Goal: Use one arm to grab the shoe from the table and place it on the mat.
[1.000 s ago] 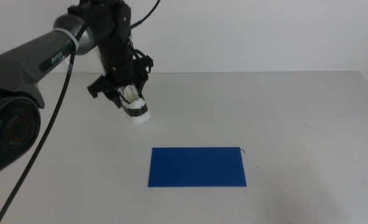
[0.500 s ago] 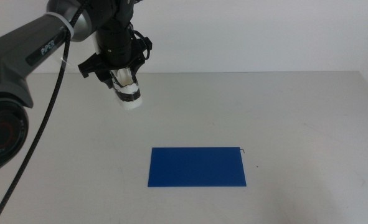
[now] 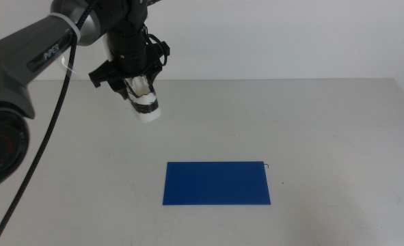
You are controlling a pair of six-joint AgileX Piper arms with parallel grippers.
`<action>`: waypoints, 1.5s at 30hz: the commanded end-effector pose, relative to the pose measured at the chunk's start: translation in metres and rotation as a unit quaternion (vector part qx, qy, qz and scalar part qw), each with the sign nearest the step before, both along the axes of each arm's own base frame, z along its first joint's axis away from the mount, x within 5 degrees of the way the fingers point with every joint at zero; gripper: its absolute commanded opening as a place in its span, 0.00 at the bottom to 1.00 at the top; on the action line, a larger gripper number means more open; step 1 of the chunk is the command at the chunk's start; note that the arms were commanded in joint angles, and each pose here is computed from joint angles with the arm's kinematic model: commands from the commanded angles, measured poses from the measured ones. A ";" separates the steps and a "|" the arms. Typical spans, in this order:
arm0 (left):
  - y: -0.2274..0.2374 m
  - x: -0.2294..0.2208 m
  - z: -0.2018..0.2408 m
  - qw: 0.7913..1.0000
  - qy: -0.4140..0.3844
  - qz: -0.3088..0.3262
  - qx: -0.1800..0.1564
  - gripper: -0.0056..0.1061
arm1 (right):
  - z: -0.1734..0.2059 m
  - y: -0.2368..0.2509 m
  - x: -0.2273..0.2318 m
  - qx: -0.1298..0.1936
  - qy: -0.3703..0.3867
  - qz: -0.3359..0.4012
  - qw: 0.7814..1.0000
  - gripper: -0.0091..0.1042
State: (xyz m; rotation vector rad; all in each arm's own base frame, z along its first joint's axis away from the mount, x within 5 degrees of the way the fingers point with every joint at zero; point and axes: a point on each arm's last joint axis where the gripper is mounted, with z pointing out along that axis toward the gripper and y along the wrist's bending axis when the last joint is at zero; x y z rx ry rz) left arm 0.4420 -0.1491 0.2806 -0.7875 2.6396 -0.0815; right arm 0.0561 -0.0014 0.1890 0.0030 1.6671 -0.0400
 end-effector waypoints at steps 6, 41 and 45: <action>-0.002 -0.054 0.038 0.992 -0.003 0.127 -0.024 0.08 | 0.012 -0.001 -0.002 -0.012 -0.054 -0.004 0.998 0.67; -0.137 -0.115 -0.015 0.925 0.061 0.350 -0.137 0.04 | 0.012 -0.001 -0.002 -0.012 -0.054 -0.004 0.998 0.67; -0.139 -0.114 -0.021 0.927 0.059 0.347 -0.128 0.04 | 0.012 -0.001 -0.002 -0.012 -0.054 -0.004 0.998 0.67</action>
